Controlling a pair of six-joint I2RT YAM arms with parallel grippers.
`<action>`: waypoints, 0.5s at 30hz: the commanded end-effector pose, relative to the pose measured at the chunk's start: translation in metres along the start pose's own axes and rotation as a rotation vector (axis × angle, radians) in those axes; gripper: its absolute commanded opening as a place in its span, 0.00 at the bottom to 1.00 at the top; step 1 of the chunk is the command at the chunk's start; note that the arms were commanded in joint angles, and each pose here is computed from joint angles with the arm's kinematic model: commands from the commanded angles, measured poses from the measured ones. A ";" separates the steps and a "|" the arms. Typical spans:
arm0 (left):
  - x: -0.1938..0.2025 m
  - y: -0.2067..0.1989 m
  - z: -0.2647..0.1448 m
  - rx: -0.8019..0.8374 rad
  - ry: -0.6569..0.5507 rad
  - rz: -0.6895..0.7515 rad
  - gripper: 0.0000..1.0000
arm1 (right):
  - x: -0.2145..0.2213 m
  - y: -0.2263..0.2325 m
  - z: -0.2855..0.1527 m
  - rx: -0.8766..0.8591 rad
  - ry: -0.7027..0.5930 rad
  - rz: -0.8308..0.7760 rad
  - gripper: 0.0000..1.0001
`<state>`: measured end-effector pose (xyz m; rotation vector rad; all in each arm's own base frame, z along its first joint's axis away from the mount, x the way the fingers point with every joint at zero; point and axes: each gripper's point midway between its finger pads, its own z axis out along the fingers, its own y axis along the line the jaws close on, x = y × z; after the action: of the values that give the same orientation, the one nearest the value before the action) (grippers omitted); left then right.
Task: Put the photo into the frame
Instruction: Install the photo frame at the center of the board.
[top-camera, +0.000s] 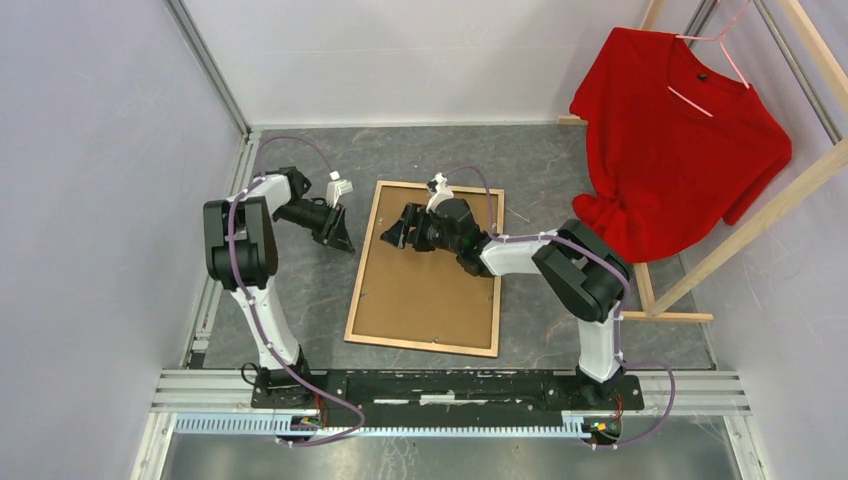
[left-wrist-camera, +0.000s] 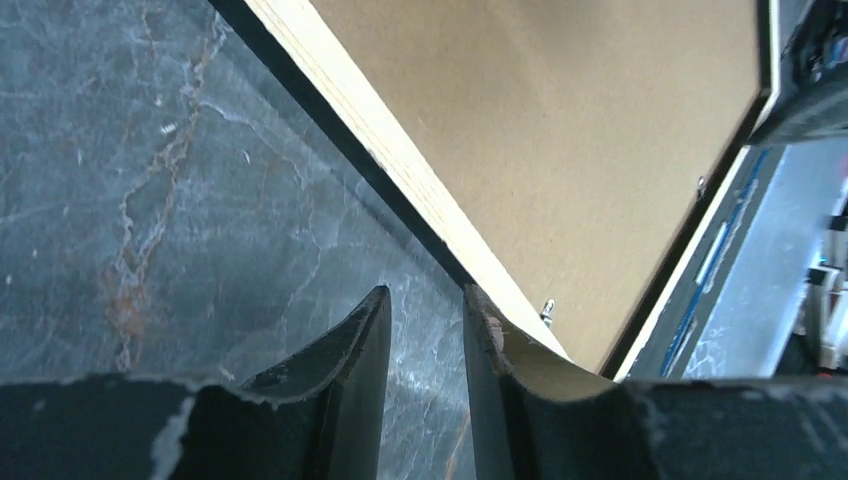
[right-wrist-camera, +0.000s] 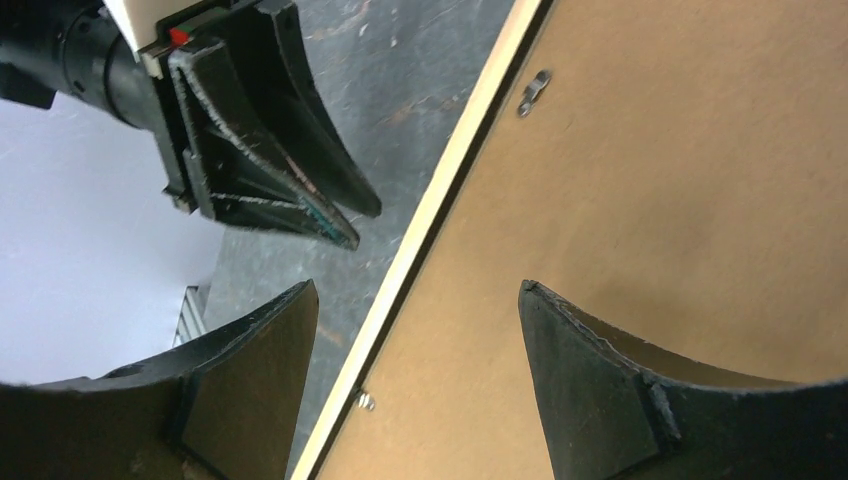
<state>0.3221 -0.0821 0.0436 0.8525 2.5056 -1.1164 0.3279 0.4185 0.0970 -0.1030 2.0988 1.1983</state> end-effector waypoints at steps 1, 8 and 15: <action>-0.020 -0.008 0.009 0.100 -0.063 -0.079 0.40 | -0.015 -0.004 0.021 -0.019 -0.008 -0.041 0.80; -0.012 -0.010 0.025 0.146 -0.045 -0.084 0.32 | -0.018 -0.025 0.057 0.000 0.006 -0.032 0.80; 0.004 -0.006 0.033 0.142 -0.014 -0.093 0.23 | -0.025 -0.036 0.086 0.005 0.003 -0.021 0.80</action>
<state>0.3188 -0.1051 0.0265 0.7849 2.5099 -1.3062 0.3919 0.4510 0.0592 -0.1113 2.1155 1.1799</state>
